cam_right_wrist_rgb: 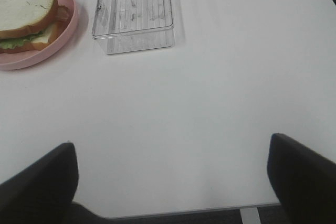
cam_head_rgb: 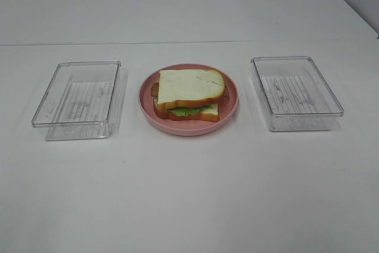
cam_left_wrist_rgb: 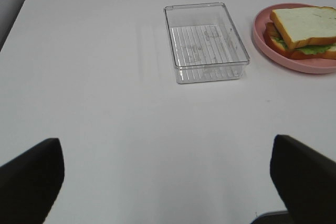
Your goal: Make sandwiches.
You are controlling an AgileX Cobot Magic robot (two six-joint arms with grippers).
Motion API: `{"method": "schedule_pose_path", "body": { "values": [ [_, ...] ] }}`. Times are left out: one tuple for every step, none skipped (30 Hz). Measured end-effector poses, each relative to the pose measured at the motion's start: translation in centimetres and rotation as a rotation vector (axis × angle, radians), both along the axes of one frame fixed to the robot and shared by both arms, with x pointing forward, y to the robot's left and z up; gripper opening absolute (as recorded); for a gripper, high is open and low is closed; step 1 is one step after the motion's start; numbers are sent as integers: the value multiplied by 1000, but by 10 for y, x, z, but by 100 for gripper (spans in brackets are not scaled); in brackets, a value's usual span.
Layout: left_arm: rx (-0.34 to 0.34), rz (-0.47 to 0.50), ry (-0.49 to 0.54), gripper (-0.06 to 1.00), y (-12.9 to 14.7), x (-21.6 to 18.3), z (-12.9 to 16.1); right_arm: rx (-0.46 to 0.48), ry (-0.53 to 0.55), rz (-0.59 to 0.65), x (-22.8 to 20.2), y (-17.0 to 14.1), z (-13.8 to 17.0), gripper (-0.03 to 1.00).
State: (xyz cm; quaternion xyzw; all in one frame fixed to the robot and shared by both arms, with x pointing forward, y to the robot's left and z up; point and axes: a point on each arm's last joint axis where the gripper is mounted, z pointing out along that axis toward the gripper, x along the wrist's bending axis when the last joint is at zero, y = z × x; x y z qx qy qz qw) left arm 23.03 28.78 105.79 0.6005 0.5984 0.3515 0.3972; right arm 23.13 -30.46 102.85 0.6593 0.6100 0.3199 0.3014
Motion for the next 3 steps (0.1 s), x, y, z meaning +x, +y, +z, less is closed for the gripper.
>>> {"method": "schedule_pose_path", "body": {
  "values": [
    [0,0,0,99,0,0,0,0,0,0,0,0,0,93],
    [0,0,0,99,0,0,0,0,0,0,0,0,0,93],
    [0,0,0,99,0,0,0,0,0,0,0,0,0,93]
  ]
}}
